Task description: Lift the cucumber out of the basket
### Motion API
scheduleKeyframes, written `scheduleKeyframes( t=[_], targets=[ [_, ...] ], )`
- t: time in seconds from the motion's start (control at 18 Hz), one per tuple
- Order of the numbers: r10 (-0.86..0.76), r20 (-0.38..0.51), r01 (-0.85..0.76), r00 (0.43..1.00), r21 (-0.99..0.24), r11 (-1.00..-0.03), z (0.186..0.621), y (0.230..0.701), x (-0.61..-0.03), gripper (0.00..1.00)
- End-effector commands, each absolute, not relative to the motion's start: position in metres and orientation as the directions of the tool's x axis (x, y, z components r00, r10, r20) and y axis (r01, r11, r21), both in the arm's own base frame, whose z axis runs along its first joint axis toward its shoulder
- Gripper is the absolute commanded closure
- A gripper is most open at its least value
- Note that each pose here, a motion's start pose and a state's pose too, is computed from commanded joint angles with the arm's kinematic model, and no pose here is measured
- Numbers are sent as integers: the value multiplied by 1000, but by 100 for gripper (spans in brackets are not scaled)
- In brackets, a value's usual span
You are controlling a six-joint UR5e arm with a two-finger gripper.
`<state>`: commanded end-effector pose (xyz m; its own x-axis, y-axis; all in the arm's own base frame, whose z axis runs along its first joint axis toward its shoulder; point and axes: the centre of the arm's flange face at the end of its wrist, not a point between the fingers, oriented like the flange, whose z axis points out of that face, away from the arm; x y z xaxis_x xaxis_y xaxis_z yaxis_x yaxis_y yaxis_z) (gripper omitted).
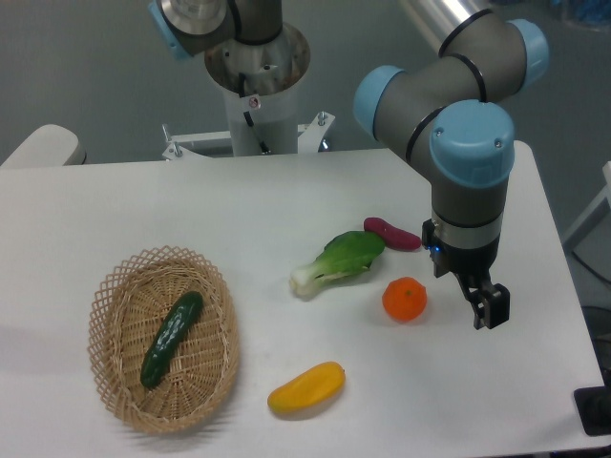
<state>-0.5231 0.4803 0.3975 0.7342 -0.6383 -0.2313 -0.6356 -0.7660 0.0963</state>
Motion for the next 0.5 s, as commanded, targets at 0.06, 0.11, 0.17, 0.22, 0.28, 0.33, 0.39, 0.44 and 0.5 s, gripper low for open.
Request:
scheduleKeyframes(
  t=[0.06, 0.11, 0.17, 0.22, 0.28, 0.33, 0.39, 0.44, 0.5],
  targets=[
    [-639, -232, -636, 733, 99, -765, 398, 481, -522, 0],
    [-639, -238, -635, 732, 103, -766, 401, 481, -523, 0],
    [-639, -235, -635, 732, 101, -766, 400, 481, -523, 0],
    [-640, -233, -637, 732, 98, -764, 398, 481, -520, 0],
    [-642, -232, -640, 731, 93, -763, 398, 481, -518, 0],
    [-641, -234, -642, 731, 85, -762, 400, 482, -517, 0],
    [-641, -231, -642, 732, 79, -762, 400, 483, -516, 0],
    [-641, -225, -646, 734, 63, -761, 396, 488, -510, 0],
    [-634, -205, -643, 745, 31, -765, 383, 492, -498, 0]
  ],
)
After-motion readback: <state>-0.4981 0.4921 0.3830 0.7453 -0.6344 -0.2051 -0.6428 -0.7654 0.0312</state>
